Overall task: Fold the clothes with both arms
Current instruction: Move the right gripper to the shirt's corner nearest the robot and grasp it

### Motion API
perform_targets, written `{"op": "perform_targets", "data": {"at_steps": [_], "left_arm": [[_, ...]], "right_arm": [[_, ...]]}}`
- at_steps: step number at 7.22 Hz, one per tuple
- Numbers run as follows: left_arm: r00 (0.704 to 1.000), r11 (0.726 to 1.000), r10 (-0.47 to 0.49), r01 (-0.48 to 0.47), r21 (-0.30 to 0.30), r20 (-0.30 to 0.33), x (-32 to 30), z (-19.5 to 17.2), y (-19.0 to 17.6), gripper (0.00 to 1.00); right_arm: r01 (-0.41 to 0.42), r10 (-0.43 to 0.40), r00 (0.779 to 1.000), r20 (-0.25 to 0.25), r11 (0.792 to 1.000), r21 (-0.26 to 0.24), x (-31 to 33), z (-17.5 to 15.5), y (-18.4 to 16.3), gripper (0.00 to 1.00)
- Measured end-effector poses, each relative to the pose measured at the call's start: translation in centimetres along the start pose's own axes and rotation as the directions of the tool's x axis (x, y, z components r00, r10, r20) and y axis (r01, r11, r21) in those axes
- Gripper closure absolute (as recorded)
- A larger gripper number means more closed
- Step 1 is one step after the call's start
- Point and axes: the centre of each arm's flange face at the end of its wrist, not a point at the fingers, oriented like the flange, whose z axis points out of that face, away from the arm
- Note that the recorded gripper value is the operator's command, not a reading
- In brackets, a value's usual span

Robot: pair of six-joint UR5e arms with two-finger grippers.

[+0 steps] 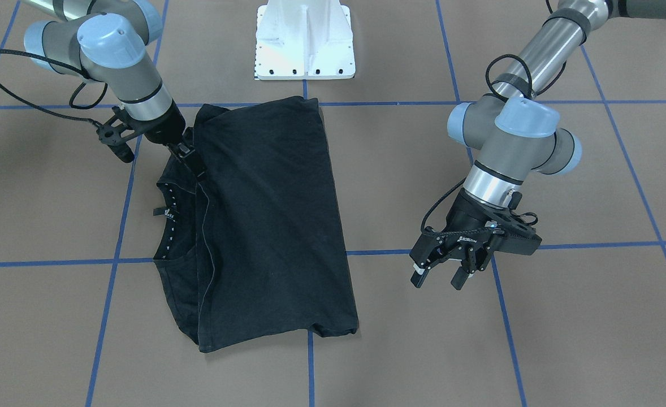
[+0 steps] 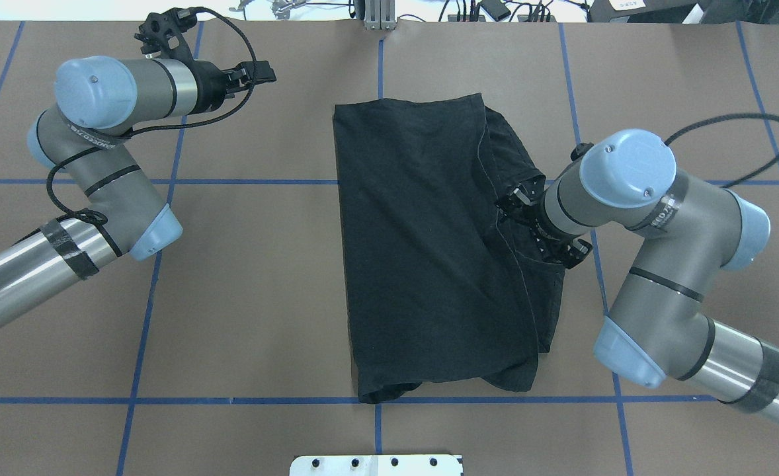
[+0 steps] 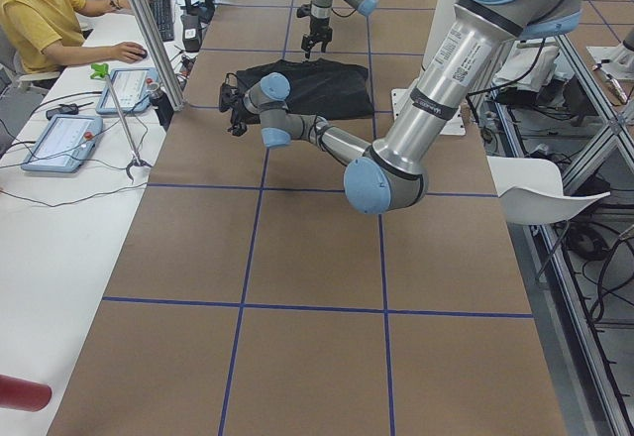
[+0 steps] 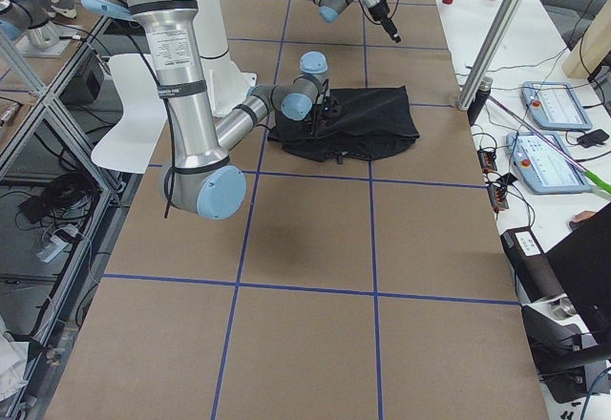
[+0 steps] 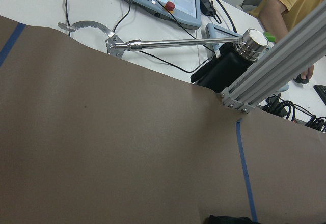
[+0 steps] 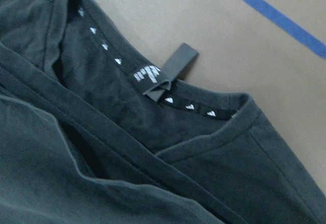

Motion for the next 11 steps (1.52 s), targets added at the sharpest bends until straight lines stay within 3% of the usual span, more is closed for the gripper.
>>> {"op": "perform_targets", "data": {"at_steps": [2, 5, 8, 9, 11], "left_arm": [[1.000, 1.000, 0.000, 0.000, 0.001, -0.001, 0.1, 0.0, 0.0, 0.01], [1.000, 1.000, -0.007, 0.007, 0.003, -0.005, 0.3, -0.1, -0.1, 0.01], [1.000, 1.000, -0.027, 0.027, 0.003, -0.006, 0.4, -0.1, -0.1, 0.01], [1.000, 1.000, -0.029, 0.029, 0.003, -0.007, 0.5, -0.1, -0.1, 0.01], [0.999, 0.999, -0.040, 0.040, 0.003, -0.007, 0.5, 0.0, -0.1, 0.01]], "right_arm": [[-0.048, 0.047, 0.999, -0.021, 0.998, -0.045, 4.0, 0.3, 1.6, 0.03], [-0.022, 0.018, 0.995, -0.095, 0.999, -0.041, 8.3, 2.4, 3.9, 0.13], [0.006, -0.011, 0.993, -0.118, 0.999, -0.041, 9.9, 3.7, 5.6, 0.22], [0.009, -0.013, 0.993, -0.118, 0.999, -0.036, 10.1, 3.7, 5.6, 0.32], [0.010, -0.013, 0.993, -0.120, 1.000, -0.028, 10.4, 3.8, 5.4, 0.95]]}}
